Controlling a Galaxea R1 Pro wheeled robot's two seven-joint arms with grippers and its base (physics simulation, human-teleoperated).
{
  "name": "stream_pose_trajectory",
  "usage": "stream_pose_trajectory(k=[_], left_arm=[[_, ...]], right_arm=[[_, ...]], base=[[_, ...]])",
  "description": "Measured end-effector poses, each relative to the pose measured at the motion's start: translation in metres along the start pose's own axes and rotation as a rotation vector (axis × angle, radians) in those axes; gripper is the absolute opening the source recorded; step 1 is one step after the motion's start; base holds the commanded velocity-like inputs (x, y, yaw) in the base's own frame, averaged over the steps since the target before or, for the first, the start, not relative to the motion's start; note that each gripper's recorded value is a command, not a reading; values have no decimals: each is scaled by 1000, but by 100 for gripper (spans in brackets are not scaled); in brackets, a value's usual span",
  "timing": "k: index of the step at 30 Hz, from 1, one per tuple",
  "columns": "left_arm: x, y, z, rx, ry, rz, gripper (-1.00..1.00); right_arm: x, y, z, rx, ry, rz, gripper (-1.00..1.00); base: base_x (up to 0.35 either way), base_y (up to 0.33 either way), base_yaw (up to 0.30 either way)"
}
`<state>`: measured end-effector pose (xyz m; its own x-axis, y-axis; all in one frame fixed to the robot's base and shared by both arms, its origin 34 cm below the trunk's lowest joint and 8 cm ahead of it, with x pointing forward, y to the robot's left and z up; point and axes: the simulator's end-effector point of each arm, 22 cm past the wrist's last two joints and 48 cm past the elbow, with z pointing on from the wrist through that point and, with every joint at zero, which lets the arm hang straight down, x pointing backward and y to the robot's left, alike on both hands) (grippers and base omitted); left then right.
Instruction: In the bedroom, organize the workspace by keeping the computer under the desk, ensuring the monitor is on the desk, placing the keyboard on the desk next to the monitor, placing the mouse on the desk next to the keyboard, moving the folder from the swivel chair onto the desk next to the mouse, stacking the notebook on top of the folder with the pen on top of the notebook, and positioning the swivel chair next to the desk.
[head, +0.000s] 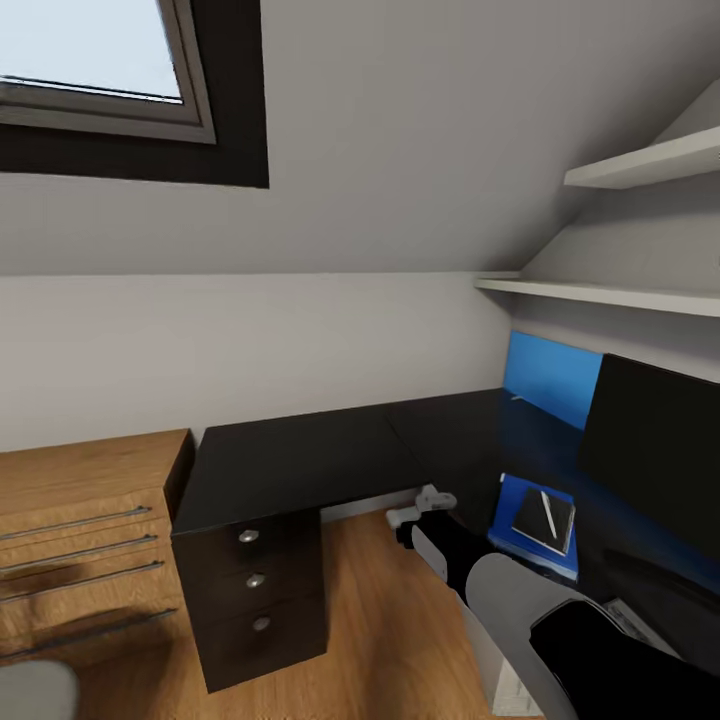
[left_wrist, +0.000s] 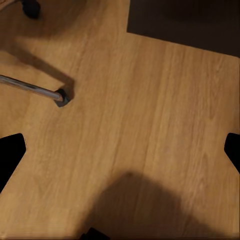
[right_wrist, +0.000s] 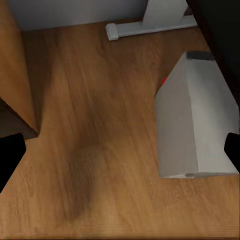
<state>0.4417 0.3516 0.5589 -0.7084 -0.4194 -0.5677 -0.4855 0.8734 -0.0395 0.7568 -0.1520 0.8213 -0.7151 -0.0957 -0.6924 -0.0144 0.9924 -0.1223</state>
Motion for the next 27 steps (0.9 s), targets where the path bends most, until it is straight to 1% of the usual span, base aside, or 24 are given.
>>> stream_pose_trajectory(k=[3, 8, 11, 15, 18, 20, 22, 23, 24, 25, 26, 27], left_arm=[[1, 0, 0, -1, 1, 0, 100], [2, 1, 0, -3, 3, 1, 100], [3, 2, 1, -5, 5, 2, 100], [3, 3, -1, -8, 9, 4, 100], [1, 4, -5, -9, 11, 4, 100], [0, 3, -7, -9, 12, 4, 100], [-2, 3, -10, -8, 12, 6, 100], [-2, 3, -11, -8, 13, 6, 100], [-3, 3, -13, -8, 13, 6, 100], [-4, 3, -14, -9, 13, 6, 100], [-5, 2, -15, -9, 13, 5, 100], [-5, 2, -16, -9, 14, 4, 100]], right_arm=[[1, 0, 1, 0, 2, 0, 100], [11, 1, 4, -1, 18, -8, 100], [15, 3, 6, -4, 22, -24, 100], [16, 10, 5, -25, 21, -64, 100], [13, 11, 3, -30, 19, -71, 100], [6, 11, 1, -33, -3, -65, 100], [2, 12, 1, -37, -51, -44, 100], [5, 13, 1, -38, -60, -39, 100], [29, 16, 5, -43, -68, -26, 100], [45, 18, 6, -46, -60, -26, 100], [51, 19, 5, -47, -57, -31, 100], [64, 20, 6, -47, -52, -44, 100]], base=[[-72, 34, 26], [-4, 2, 123], [-1, 1, 162], [0, 0, 167], [0, 0, 90], [0, 0, 31], [0, 0, 14], [0, 0, 5], [0, 0, 3], [0, 0, 3], [0, 0, 2], [0, 0, 1]])
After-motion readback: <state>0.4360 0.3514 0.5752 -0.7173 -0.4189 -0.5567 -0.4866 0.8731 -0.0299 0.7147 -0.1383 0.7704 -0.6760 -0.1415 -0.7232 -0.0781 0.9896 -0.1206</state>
